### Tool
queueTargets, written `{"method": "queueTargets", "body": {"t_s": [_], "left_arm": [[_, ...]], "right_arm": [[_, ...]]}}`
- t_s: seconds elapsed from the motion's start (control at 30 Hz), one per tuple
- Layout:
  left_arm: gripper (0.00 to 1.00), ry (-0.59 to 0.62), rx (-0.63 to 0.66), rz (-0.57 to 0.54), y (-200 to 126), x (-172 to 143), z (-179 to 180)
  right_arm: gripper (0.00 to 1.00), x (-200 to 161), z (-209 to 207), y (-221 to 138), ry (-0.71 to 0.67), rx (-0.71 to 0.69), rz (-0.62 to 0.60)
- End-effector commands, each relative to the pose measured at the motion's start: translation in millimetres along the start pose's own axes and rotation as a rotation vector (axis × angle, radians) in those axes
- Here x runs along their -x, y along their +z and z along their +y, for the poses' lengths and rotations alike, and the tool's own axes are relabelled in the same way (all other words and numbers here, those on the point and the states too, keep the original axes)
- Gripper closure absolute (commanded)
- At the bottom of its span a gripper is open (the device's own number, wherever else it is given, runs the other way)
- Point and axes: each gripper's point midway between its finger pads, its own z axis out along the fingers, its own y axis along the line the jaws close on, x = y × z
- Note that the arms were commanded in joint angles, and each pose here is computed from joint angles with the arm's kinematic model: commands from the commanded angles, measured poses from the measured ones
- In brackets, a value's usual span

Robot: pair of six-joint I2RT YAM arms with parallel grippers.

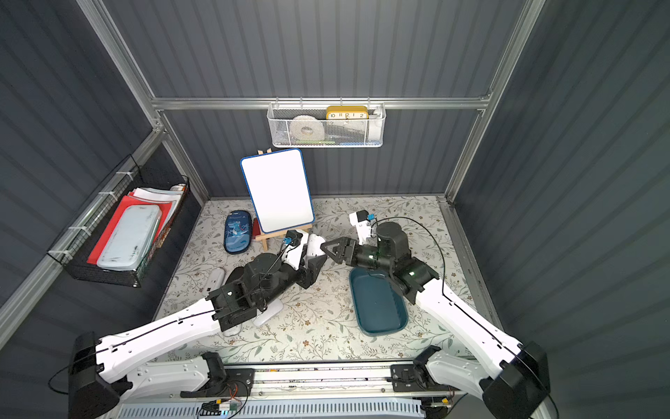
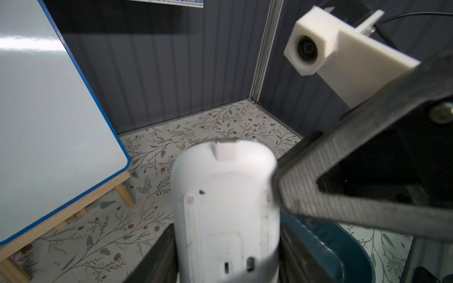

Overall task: Put the mouse in the storage box
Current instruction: Pick up the mouse from the center of the board, then move the storage box to the center of the board.

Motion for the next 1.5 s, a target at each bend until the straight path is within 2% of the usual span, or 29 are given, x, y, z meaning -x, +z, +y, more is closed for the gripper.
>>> {"method": "queueTargets", "body": {"t_s": [0.0,0.13,0.33,0.5,0.53,0.63,0.77,0.87,1.0,1.1,1.17,1.27,1.47], "left_arm": [[0.52,-0.006,-0.029,-0.014,1.9,4.4,-4.8],[0.52,-0.011,-0.036,0.006,5.0,-1.8,-6.4],[0.5,-0.015,-0.029,0.02,6.4,-6.5,-5.3],[0.44,-0.027,-0.028,0.023,4.3,-10.2,-4.0],[0.41,-0.033,-0.026,0.024,4.1,-11.0,-3.5],[0.22,-0.054,-0.002,0.026,1.9,-12.8,1.4],[0.08,-0.097,0.036,0.01,-8.0,-9.3,10.3],[0.01,-0.149,0.103,-0.014,-21.4,-5.7,25.2],[0.01,-0.266,0.288,-0.031,-41.1,-13.2,61.2],[0.01,-0.345,0.365,-0.019,-51.1,-26.9,78.4],[0.01,-0.395,0.383,-0.006,-55.3,-37.1,83.5],[0.01,-0.45,0.388,-0.006,-60.6,-46.6,86.4],[0.01,-0.455,0.376,-0.015,-61.6,-45.9,85.7]], "right_arm": [[0.3,9.4,11.0,7.4,-0.088,-0.012,-0.017],[0.34,5.5,11.4,21.9,-0.111,-0.015,0.01],[0.54,-2.5,12.6,33.8,-0.136,-0.017,0.046],[0.74,-0.9,7.5,31.3,-0.169,-0.06,0.028],[0.77,0.0,5.6,30.6,-0.174,-0.074,0.023],[0.86,4.6,-6.6,25.7,-0.21,-0.149,-0.005],[0.89,12.2,-42.9,13.6,-0.32,-0.344,-0.048],[0.91,13.3,-86.8,-2.5,-0.408,-0.57,-0.048],[0.94,11.5,-144.8,-32.4,-0.521,-0.875,-0.042],[0.91,3.5,-176.5,-50.9,-0.581,-1.031,-0.025],[0.91,-3.9,-191.3,-58.4,-0.624,-1.084,-0.006],[0.94,-15.8,-206.4,-56.2,-0.73,-1.076,0.02],[0.97,-21.4,-228.6,-56.0,-0.853,-1.134,0.05]]}}
